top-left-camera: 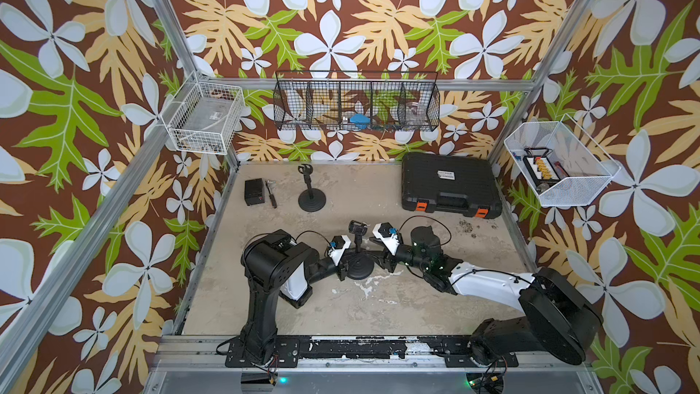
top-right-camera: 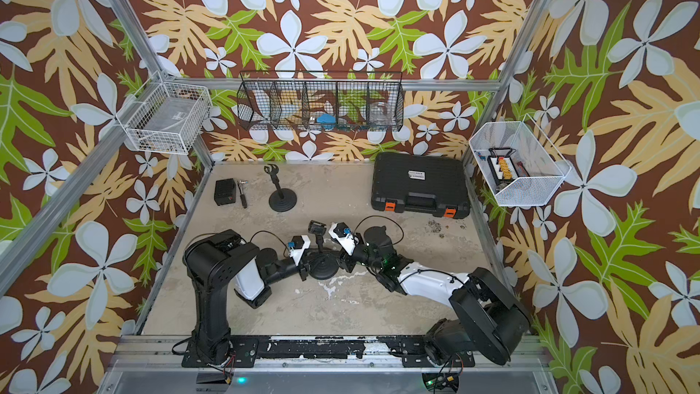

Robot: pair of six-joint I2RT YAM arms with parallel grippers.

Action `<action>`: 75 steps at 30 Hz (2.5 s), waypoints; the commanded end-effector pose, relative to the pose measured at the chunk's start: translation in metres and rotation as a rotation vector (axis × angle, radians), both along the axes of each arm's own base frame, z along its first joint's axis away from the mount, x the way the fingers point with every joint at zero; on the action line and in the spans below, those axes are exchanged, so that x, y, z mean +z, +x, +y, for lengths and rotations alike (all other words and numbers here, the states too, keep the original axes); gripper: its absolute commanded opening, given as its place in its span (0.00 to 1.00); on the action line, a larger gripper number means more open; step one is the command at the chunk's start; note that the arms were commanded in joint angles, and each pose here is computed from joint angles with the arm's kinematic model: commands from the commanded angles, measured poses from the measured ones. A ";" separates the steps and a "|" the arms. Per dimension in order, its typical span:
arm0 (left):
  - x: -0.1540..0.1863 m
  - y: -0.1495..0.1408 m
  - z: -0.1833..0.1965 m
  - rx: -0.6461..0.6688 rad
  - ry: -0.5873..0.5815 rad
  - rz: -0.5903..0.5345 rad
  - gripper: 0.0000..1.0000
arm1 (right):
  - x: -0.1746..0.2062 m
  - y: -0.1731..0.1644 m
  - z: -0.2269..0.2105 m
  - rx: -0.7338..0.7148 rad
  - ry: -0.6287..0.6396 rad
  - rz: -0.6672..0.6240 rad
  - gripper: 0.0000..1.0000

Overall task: Assemble a microphone stand
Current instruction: Screw the microphone stand pole into the microphone stand base.

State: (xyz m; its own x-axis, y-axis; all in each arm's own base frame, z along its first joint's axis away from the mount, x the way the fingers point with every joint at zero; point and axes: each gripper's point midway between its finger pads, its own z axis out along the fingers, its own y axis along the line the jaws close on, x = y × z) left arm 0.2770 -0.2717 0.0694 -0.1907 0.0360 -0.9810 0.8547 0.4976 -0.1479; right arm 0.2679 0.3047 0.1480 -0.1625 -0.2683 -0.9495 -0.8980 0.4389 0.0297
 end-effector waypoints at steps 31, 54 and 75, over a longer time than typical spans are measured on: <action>0.015 -0.006 -0.001 -0.026 -0.046 -0.051 0.15 | 0.024 0.010 0.042 0.237 0.052 -0.041 0.21; 0.036 -0.008 -0.001 -0.031 -0.102 -0.071 0.45 | -0.029 0.020 0.000 -0.612 -0.114 -0.011 0.00; 0.017 -0.006 -0.002 -0.029 -0.050 -0.056 0.16 | -0.003 -0.027 0.014 -0.001 0.041 -0.026 0.69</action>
